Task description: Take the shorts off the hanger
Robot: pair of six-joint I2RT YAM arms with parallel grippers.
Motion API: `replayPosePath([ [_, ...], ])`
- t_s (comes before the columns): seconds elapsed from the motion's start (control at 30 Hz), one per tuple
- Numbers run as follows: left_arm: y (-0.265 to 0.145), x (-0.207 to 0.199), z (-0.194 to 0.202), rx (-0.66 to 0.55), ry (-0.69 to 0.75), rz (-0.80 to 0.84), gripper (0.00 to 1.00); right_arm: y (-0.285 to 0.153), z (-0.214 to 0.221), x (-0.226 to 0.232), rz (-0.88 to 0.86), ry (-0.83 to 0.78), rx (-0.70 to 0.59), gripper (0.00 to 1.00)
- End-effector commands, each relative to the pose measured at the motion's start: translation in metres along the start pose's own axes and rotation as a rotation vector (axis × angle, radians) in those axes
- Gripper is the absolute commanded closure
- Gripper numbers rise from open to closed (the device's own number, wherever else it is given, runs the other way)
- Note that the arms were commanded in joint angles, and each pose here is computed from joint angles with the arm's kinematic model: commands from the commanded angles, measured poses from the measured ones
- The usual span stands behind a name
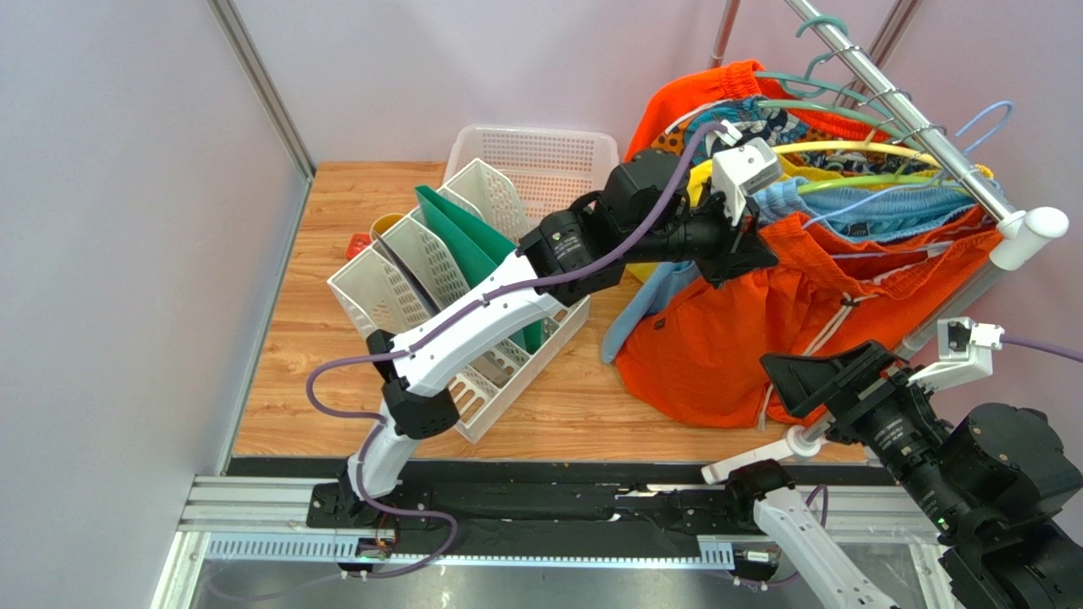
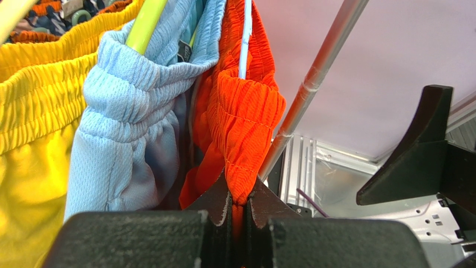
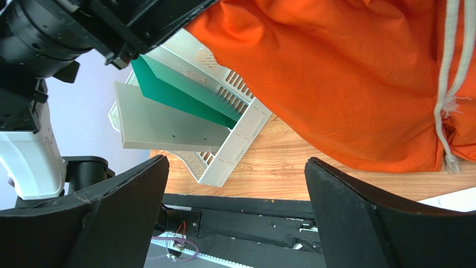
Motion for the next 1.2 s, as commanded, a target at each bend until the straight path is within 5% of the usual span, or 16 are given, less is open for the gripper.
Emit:
replayPosePath([
  [0.0, 0.000, -0.005, -0.031, -0.109, 0.013, -0.023, 1.00, -0.017, 0.035, -0.045, 0.231, -0.008, 0.189, 0.00],
  [0.53, 0.020, -0.005, -0.012, -0.076, 0.021, -0.067, 1.00, -0.016, 0.038, -0.048, 0.242, 0.037, 0.182, 0.00],
  [0.77, 0.029, -0.012, 0.019, 0.025, 0.026, -0.035, 1.00, -0.017, 0.040, -0.049, 0.242, 0.059, 0.177, 0.01],
  [1.17, -0.026, -0.029, 0.008, 0.087, 0.044, 0.013, 1.00, -0.011, 0.042, -0.046, 0.194, 0.010, 0.196, 0.01],
])
Point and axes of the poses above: each gripper's point midway between its finger pads, its own y axis out along the fingers, its own x axis along the line the jaws close on, z = x × y, the point moved 3 cm from there along -y, back along the fingers, and after that the axes turned 11 degrees about y, right-handed, at the moved point
